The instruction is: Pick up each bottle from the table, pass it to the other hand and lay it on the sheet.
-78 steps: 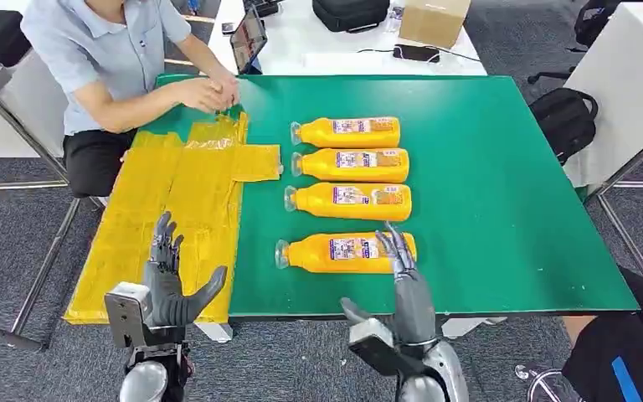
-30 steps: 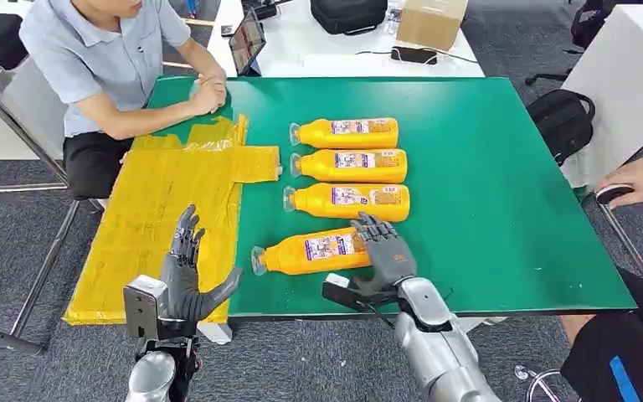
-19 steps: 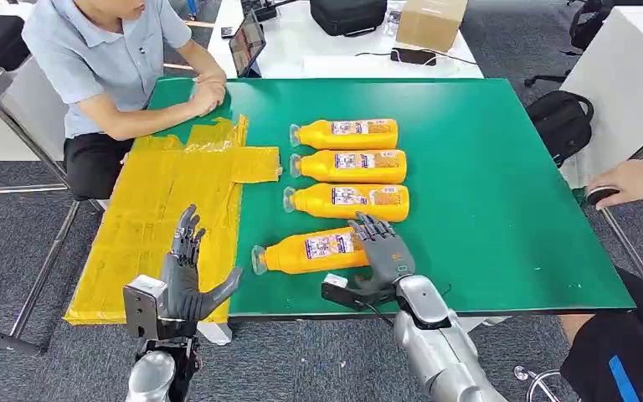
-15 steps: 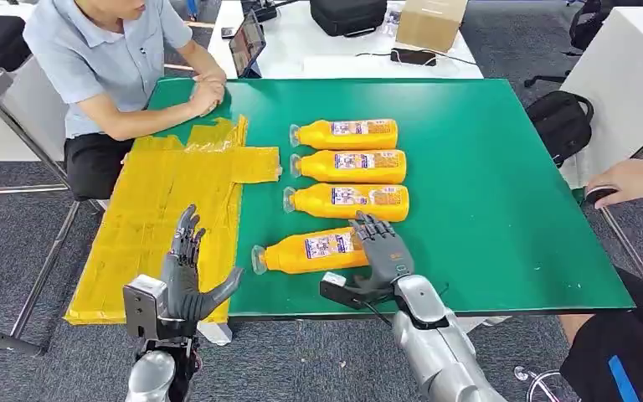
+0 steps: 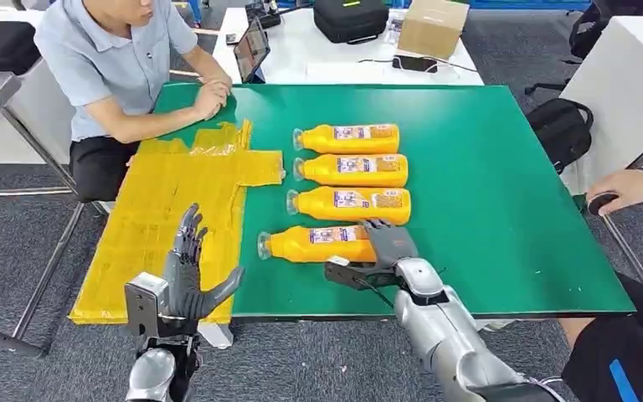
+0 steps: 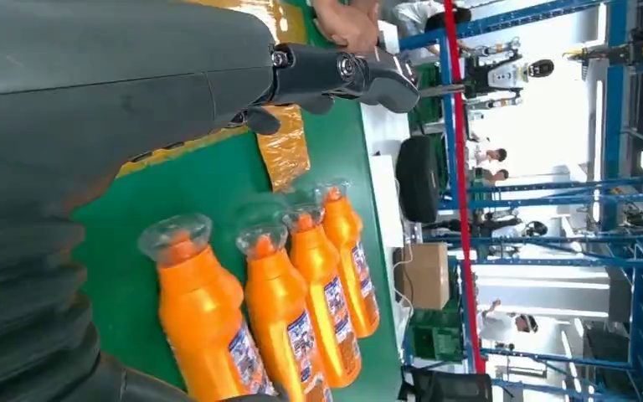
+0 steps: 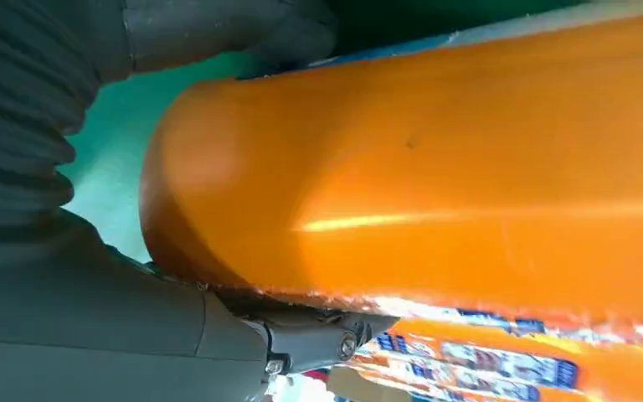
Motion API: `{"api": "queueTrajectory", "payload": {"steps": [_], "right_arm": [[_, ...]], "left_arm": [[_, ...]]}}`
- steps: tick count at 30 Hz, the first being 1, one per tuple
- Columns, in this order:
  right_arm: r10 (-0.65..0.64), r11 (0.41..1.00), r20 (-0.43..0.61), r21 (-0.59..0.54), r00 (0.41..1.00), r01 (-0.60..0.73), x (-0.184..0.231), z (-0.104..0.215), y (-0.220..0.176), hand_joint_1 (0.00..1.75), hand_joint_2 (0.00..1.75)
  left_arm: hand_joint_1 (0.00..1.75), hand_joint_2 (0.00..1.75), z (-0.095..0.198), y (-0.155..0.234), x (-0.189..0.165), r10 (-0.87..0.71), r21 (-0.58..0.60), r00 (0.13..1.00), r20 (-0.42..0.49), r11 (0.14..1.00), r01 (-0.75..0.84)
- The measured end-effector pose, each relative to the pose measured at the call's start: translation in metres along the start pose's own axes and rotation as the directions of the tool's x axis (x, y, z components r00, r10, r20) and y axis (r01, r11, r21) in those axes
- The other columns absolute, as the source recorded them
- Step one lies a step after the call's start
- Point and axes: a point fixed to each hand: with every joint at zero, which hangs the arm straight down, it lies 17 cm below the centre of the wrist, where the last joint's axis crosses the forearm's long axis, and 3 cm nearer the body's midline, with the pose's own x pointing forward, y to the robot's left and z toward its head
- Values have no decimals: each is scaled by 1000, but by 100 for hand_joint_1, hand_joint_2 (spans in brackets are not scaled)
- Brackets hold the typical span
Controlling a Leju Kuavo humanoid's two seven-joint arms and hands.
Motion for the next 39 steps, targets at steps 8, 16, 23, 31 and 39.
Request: {"api": "queueTrajectory", "payload": {"steps": [8,16,23,31,39], "right_arm": [[-25,1000,40,11,999,24,-11,1,4,175,175],[-326,942,234,0,916,336,18,13,1,175,175],[-601,758,306,-75,739,648,55,40,-24,175,175],[-675,577,406,-229,616,784,44,65,-75,175,175],[-679,391,570,-255,463,885,43,90,-136,175,175]], "left_arm": [[0,175,-3,-3,0,5,-12,1000,10,1000,-5],[0,175,-6,-8,4,14,-23,1000,23,1000,-13],[0,175,-12,37,-6,116,186,993,-34,977,-108],[0,175,-6,48,-40,243,260,964,-107,943,-209],[0,175,-8,-4,-9,252,-23,967,-38,967,-253]]}}
